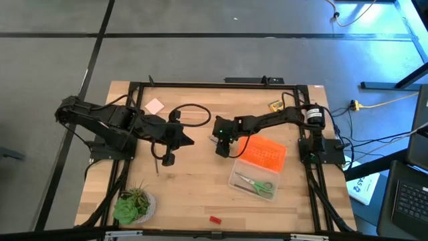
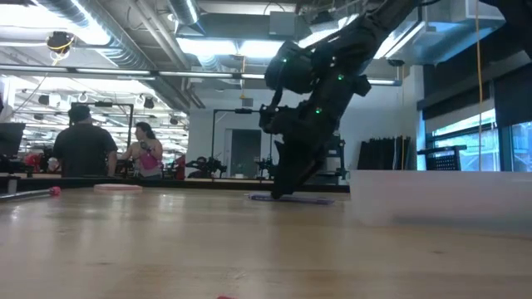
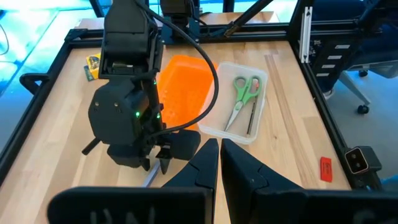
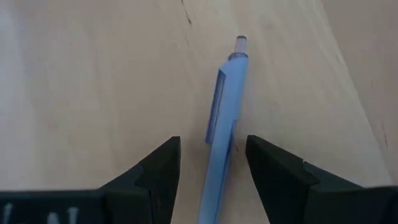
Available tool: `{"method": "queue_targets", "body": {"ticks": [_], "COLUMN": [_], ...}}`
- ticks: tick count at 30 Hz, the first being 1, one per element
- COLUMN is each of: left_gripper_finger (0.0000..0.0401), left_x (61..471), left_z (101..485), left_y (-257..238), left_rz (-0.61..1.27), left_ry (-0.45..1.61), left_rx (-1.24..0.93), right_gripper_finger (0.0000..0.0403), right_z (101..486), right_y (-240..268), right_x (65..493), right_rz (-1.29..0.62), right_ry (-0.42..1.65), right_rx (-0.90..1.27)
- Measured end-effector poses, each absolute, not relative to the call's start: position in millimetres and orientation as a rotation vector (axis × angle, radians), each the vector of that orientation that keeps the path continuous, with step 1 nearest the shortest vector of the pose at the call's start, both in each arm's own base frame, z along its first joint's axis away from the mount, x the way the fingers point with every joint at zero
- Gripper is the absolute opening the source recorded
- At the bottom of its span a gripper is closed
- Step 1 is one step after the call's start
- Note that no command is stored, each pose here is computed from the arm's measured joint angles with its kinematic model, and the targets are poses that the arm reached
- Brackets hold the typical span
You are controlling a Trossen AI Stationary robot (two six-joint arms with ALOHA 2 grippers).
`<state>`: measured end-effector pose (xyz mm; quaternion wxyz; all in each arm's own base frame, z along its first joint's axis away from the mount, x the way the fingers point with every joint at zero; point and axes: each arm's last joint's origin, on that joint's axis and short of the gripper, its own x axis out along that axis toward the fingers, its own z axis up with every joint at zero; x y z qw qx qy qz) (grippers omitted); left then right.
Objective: Pack school essentials
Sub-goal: Put the gray pen into the orange supply box
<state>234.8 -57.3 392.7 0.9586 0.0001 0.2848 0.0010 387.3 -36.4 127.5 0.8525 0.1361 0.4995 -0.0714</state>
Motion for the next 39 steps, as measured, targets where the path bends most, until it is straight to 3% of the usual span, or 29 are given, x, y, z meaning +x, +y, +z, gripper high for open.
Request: {"method": "queue_targets", "body": {"ticks": [10,22,39], "left_gripper_finger": [0.0014,0.0014,0.0014], "left_x": [234.8,234.8,234.8], "left_z": [392.7,392.7,392.7], "left_y": [-57.3,-57.3,-57.4], "left_rz": [0.002,0.002,0.001], "left_ry": [0.578,0.578,0.578], "left_rx": [0.001,0.001,0.001], "right_gripper_finger": [0.0161,0.0034,0.0042], "right_z": [124.3,123.8,124.0], "right_y": [-37.3,-38.0,-37.7], "right_x": [387.8,387.5,388.2], "right_rz": [-0.189,-0.195,-0.219], "right_ry": [1.056,1.058,1.043], "right_rx": [0.266,0.264,0.316]}}
